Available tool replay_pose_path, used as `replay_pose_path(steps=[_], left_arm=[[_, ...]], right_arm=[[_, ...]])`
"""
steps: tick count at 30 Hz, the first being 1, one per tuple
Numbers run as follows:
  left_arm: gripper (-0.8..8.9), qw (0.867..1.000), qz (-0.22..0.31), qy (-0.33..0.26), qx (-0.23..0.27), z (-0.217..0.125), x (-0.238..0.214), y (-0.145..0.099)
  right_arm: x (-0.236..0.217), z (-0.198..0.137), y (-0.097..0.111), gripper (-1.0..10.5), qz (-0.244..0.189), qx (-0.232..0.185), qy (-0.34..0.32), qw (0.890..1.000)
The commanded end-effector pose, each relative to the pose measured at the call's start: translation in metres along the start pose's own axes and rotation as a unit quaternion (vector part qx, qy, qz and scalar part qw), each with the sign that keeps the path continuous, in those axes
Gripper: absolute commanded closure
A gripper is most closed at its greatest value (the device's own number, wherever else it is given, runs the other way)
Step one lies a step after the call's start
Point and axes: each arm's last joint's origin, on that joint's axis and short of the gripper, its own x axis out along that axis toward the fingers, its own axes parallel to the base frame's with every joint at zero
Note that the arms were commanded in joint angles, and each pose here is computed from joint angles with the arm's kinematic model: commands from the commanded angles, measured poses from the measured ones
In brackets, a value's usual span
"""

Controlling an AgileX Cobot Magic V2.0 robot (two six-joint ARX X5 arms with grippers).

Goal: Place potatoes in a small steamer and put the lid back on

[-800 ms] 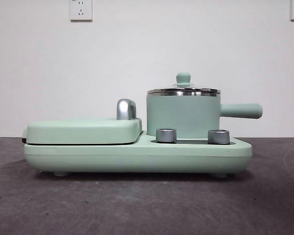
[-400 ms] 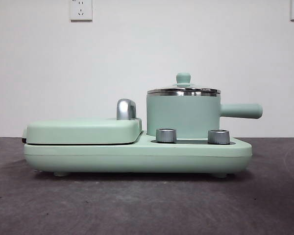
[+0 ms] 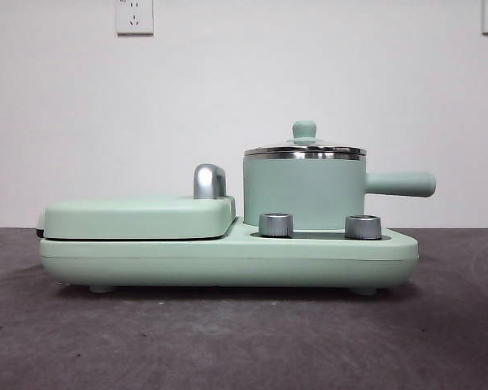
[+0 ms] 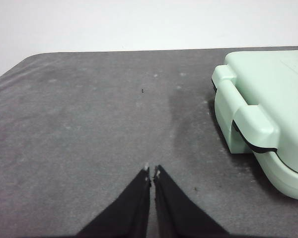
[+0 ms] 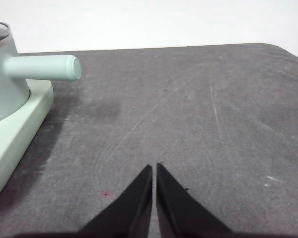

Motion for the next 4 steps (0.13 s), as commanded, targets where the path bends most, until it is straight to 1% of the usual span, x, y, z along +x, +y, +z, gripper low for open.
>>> replay_pose_path(steps=[1,4], left_arm=[[7.95,1.000,-0.002,0.012,0.003,-0.0068,0.0019,-0.0002],[7.95,1.000,-0.002,0.012,0.003,-0.0068,0.0019,-0.0002]], right_arm=[[0.0006,-0.0013,-0.0003,9.4,-0.002,-0.004,-0.002,1.000],[0.0006,-0.0013,-0.0003,9.4,-0.002,-0.004,-0.002,1.000]])
